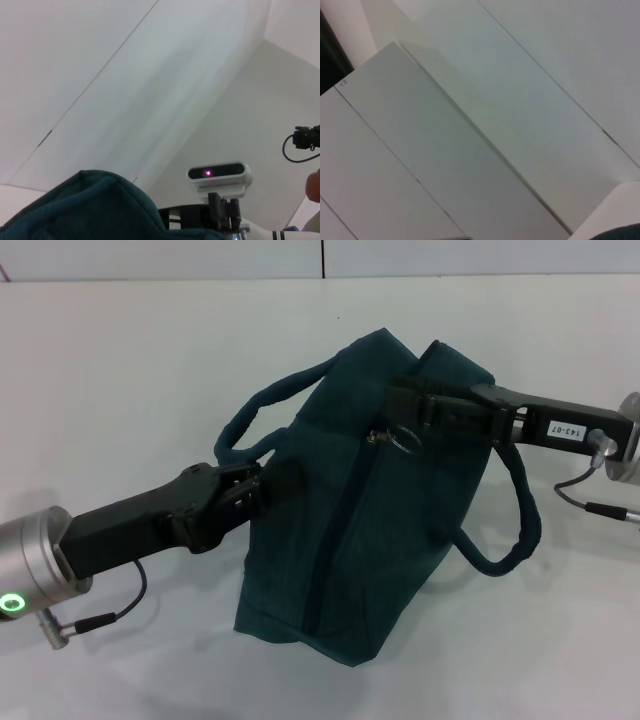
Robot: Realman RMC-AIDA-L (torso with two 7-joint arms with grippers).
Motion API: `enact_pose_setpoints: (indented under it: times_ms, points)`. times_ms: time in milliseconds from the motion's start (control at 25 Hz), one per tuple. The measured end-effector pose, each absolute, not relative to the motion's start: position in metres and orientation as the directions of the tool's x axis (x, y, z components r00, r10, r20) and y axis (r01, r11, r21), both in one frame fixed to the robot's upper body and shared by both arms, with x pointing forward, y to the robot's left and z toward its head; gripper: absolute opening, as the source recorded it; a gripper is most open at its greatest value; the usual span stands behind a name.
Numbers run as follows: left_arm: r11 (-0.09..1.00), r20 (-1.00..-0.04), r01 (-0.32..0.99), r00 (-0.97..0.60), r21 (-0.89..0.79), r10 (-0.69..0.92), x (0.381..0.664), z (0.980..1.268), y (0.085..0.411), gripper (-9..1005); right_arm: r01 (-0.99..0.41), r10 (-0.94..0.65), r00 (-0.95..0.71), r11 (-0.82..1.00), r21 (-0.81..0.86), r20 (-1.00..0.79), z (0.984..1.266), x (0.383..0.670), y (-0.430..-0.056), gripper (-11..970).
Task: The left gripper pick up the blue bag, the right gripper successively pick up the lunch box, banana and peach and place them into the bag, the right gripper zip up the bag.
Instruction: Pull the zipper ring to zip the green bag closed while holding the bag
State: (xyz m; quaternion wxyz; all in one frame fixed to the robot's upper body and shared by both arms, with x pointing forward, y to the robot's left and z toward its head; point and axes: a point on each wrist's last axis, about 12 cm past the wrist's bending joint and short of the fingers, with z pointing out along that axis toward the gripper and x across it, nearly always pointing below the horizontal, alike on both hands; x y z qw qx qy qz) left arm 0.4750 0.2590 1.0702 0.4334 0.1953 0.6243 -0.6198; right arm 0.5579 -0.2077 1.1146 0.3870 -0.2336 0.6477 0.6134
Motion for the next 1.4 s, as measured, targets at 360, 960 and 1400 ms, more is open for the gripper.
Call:
enact_pose_setpoints:
  times_ms: [360,960,1400]
  points:
    - [0.156,-0.783,0.781,-0.547,-0.605,-0.296,0.475,1.07,0.259,103,-0.823,0.197,-0.522,0.139,0.551,-0.83,1.121,0.548,-0.223,778]
    - [0.152,-0.78,0.78,-0.55,-0.607,-0.297,0.476,1.07,0.257,67,-0.825,0.17,-0.524,0.139,0.547,-0.834,1.114,0.535,-0.231,778]
    - [0.147,-0.782,0.783,-0.55,-0.605,-0.293,0.477,1.071,0.256,66,-0.826,0.147,-0.525,0.15,0.544,-0.838,1.112,0.541,-0.221,777]
